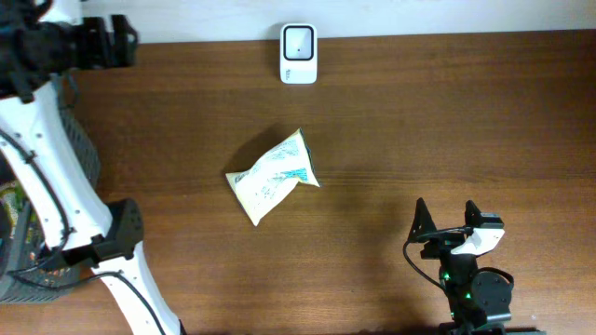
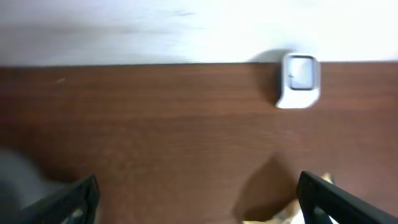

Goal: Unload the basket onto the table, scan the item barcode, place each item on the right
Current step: 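Return the left gripper into the basket above the green drink pouch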

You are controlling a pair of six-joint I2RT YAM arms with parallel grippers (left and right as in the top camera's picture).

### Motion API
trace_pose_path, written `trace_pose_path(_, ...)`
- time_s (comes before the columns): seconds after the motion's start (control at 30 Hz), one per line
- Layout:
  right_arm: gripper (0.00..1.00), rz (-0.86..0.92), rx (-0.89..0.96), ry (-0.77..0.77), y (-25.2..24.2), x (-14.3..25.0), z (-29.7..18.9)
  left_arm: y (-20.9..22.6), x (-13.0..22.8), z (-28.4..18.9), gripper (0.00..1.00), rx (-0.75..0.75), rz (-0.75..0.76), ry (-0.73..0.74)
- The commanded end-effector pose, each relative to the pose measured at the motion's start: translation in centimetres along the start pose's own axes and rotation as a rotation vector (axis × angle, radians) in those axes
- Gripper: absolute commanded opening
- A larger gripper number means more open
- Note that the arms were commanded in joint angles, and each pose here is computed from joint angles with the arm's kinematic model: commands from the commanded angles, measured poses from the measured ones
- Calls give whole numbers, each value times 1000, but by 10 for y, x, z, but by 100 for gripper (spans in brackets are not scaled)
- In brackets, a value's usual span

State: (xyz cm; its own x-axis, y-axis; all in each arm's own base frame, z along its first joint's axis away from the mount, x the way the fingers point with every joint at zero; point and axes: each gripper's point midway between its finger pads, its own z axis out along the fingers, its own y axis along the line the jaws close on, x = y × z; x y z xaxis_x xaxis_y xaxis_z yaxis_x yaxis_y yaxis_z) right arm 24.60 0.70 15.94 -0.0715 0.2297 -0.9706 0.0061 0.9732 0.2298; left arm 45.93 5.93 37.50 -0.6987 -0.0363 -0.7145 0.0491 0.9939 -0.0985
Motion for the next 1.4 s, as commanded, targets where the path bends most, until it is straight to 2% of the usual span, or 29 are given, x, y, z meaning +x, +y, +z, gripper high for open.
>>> trace_pose_path(0.0, 99, 8, 3, 4, -1, 3, 0, 21, -1, -15, 99, -53, -55, -25)
trace_pose_path(0.1, 99, 8, 3, 4, -1, 3, 0, 36, 1, -18, 99, -93, -71, -24)
trace_pose_path(0.17, 99, 8, 3, 4, -1, 3, 0, 60, 5, -23, 99, -194, -95, -17)
trace_pose_path(0.3, 99, 8, 3, 4, -1, 3, 0, 106, 14, -38, 99, -326, -268, -28)
trace_pose_path(0.47, 99, 8, 3, 4, -1, 3, 0, 158, 30, -62, 99, -416, -447, -57)
trace_pose_path(0.7, 99, 8, 3, 4, -1, 3, 0, 205, 54, -82, 99, -499, -538, -45)
trace_pose_path(0.83, 99, 8, 3, 4, -1, 3, 0, 220, 71, -76, 99, -511, -574, 16)
trace_pose_path(1.17, 99, 8, 3, 4, -1, 3, 0, 253, 141, -44, 99, -525, -694, 272)
trace_pose_path(1.37, 99, 8, 3, 4, -1, 3, 0, 263, 165, -26, 99, -548, -709, 362)
